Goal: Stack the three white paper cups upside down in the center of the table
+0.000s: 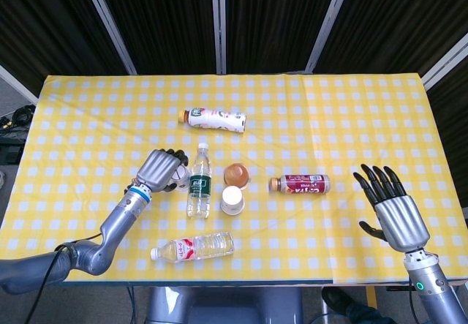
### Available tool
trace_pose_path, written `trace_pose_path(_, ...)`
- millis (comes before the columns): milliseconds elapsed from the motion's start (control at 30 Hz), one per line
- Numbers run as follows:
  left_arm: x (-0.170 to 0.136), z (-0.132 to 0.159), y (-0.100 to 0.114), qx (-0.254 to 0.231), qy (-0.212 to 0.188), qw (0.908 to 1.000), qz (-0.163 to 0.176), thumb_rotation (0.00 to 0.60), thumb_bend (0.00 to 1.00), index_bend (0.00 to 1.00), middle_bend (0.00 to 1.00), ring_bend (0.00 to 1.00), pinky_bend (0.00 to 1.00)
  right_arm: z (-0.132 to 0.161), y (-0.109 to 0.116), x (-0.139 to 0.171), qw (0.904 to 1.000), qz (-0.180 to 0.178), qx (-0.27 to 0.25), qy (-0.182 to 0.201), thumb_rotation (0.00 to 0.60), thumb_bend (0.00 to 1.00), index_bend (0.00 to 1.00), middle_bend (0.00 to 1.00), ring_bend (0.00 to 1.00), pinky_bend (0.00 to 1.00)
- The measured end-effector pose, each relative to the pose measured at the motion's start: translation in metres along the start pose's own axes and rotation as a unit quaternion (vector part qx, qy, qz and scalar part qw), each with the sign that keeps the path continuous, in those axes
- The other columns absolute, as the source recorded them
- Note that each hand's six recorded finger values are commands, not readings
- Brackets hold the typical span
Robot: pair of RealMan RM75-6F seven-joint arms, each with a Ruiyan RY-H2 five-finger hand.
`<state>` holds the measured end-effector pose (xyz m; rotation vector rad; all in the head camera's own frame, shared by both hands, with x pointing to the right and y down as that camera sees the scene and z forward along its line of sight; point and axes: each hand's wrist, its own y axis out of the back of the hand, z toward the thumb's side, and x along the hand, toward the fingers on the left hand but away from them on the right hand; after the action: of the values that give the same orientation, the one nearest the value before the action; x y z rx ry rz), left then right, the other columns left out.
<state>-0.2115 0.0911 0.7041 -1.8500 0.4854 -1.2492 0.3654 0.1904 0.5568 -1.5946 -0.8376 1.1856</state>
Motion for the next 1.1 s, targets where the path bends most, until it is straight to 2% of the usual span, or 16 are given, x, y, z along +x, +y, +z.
trace_pose_path(133, 0.000, 0.000, 0.000, -0.003, 0.002, 1.0000, -0.001, 0.600, 0.27, 0.58, 0.47, 0.50, 0.61, 0.000, 0.000, 0.000, 1.0000, 0.000, 0.000, 0.000, 0.600, 0.00, 0.00, 0.00, 0.00, 0.00)
trace_pose_path(300, -0.003, -0.002, 0.009, 0.000, 0.004, 0.9999, 0.012, 0.600, 0.27, 0.58, 0.48, 0.51, 0.61, -0.001, 0.000, 0.001, 1.0000, 0.001, -0.002, -0.003, 0.600, 0.00, 0.00, 0.00, 0.00, 0.00)
trace_pose_path(433, -0.008, -0.005, 0.023, 0.003, 0.003, 0.9995, 0.032, 0.600, 0.27, 0.58, 0.48, 0.51, 0.61, -0.001, 0.001, 0.002, 1.0000, 0.002, -0.006, -0.002, 0.600, 0.00, 0.00, 0.00, 0.00, 0.00)
trace_pose_path(600, -0.018, -0.002, 0.051, -0.012, -0.014, 0.9979, 0.063, 0.600, 0.27, 0.58, 0.48, 0.51, 0.61, -0.001, 0.003, 0.002, 0.9999, 0.000, -0.010, -0.003, 0.600, 0.00, 0.00, 0.00, 0.00, 0.00)
trace_pose_path(733, -0.029, 0.017, 0.077, -0.033, -0.051, 0.9943, 0.087, 0.600, 0.27, 0.58, 0.48, 0.51, 0.61, -0.002, 0.004, 0.002, 0.9999, -0.001, -0.013, -0.005, 0.600, 0.00, 0.00, 0.00, 0.00, 0.00)
trace_pose_path(867, -0.035, 0.046, 0.096, -0.051, -0.096, 0.9895, 0.095, 0.600, 0.27, 0.58, 0.48, 0.51, 0.60, -0.003, 0.006, 0.001, 0.9999, -0.004, -0.013, -0.007, 0.600, 0.00, 0.00, 0.00, 0.00, 0.00)
trace_pose_path(967, -0.033, 0.072, 0.103, -0.049, -0.132, 0.9860, 0.089, 0.600, 0.27, 0.57, 0.48, 0.51, 0.60, -0.005, 0.007, 0.001, 0.9998, -0.006, -0.013, -0.010, 0.600, 0.00, 0.00, 0.00, 0.00, 0.00)
trace_pose_path(1100, -0.028, 0.093, 0.102, -0.048, -0.154, 0.9839, 0.076, 0.600, 0.27, 0.57, 0.48, 0.51, 0.59, -0.008, 0.009, 0.002, 0.9998, -0.008, -0.013, -0.015, 0.600, 0.00, 0.00, 0.00, 0.00, 0.00)
